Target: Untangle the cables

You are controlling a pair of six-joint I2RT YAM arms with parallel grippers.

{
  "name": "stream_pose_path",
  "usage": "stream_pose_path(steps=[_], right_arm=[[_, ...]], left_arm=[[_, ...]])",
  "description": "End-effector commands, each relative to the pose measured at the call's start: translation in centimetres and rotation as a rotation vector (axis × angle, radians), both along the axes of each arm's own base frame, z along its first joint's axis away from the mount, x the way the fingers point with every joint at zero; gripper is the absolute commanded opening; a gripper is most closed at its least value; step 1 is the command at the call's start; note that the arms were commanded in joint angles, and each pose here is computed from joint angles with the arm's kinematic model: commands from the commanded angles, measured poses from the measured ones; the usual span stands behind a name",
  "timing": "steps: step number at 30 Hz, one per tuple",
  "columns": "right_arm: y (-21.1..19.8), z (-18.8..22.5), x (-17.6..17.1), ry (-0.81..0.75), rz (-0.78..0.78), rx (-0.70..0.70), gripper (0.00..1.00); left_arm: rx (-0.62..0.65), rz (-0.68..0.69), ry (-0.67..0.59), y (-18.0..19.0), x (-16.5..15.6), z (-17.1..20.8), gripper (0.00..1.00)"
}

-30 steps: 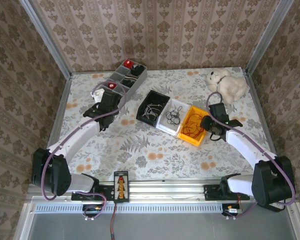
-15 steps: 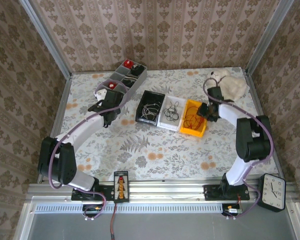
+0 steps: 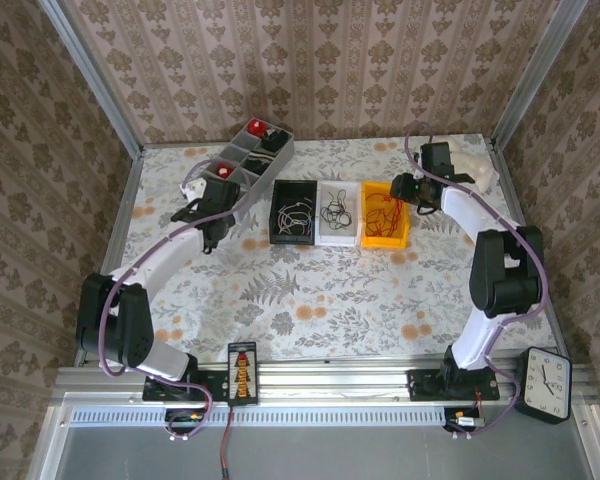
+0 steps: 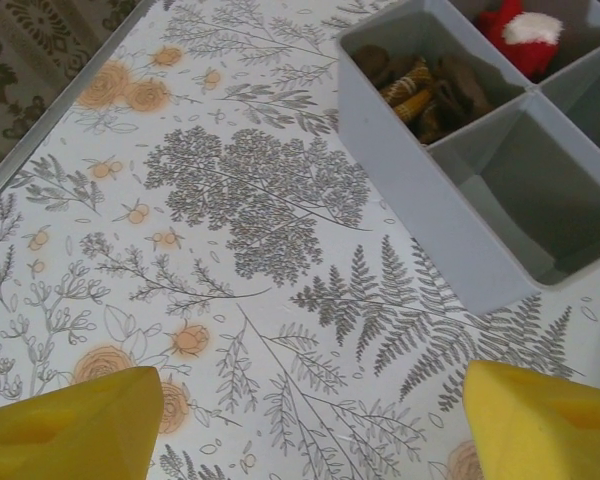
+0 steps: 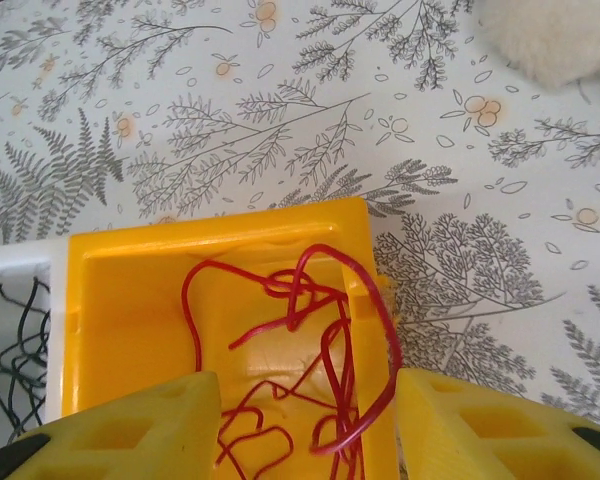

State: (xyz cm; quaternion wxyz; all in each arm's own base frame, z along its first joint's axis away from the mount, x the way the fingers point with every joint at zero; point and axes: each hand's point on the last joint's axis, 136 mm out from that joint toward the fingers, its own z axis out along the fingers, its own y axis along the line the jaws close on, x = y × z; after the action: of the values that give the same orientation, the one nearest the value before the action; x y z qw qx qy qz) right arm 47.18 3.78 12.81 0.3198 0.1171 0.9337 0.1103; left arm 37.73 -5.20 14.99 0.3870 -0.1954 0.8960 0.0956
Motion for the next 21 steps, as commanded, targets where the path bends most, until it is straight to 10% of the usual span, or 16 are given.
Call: stream_pose_path(steps=[1, 6, 21], right_arm=[[-1.3, 1.3, -2.0, -0.032, 0.014, -0.094, 0.51], [-2.5, 3.2, -4.3, -0.158, -0.024, -0.130, 0.52], [-8.2, -0.8, -8.7, -0.430, -0.231, -0.423, 0.74]], left_arm=[[0.044, 0.054, -0.007, 1.9, -1.5, 0.6, 0.80], [0.124, 0.109, -0.034, 4.2, -3.5, 1.1, 1.00], [0.397, 0.030, -0.117, 8.7, -5.8, 1.0, 1.00]])
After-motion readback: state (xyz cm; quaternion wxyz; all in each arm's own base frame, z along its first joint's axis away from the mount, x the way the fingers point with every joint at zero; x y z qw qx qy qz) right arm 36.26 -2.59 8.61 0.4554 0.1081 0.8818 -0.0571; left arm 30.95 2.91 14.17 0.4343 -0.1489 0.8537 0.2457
